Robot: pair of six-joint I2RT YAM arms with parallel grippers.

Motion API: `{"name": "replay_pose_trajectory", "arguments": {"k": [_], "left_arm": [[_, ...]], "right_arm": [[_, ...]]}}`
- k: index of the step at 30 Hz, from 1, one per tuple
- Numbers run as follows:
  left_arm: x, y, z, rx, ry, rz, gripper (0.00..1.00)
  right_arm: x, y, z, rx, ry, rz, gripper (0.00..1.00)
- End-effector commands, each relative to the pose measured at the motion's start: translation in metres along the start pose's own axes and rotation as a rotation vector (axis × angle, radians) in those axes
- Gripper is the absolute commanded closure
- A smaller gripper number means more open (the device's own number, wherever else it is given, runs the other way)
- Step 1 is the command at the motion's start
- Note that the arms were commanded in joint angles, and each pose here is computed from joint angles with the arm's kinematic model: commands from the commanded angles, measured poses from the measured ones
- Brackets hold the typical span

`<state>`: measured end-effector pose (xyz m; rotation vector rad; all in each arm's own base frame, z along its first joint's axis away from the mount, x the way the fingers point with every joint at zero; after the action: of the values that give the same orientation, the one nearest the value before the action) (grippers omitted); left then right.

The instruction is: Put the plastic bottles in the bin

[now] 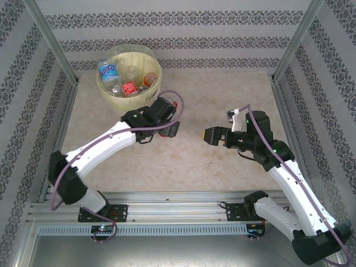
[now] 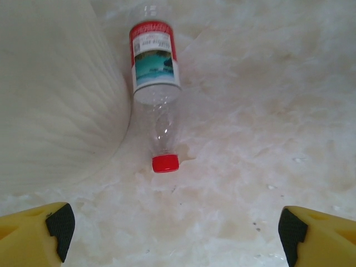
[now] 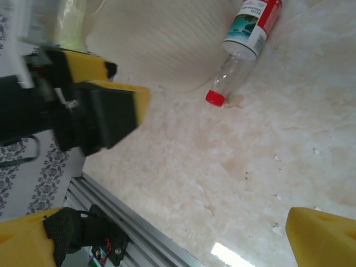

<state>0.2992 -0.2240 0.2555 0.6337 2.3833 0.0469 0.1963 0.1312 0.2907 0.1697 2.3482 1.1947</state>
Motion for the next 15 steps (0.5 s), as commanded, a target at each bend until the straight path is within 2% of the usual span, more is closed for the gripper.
{"name": "replay_pose_trajectory", "arguments": {"k": [1, 6, 15], "left_arm": [[-0.02, -0.001, 0.012, -0.058, -0.034, -0.069, 0.07], [-0.024, -0.008, 0.055, -0.099, 0.058, -0.068, 0.1], [-0.026, 0.007, 0.118, -0.184, 0.178, -0.086, 0.18]], "right_arm": [[0.005, -0.011, -0.004, 0.079, -0.031, -0.007, 0.02], [0.007, -0.016, -0.006, 0.095, -0.049, -0.003, 0.02], [0.01, -0.019, -0.007, 0.105, -0.046, 0.004, 0.02]]}}
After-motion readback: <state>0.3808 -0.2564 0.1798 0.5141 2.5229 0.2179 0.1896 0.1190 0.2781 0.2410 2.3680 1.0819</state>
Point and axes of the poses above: each hand's point on the last joint's axis, 136 mm out from that joint toward the fingers, its own z axis out along the fingers, its own y axis along the line the jaws close on, x = y × z, the point moved 6 cm from there along -z, back along the fingers, and after that the axes turned 13 degrees about z, right-handed, at the moved point
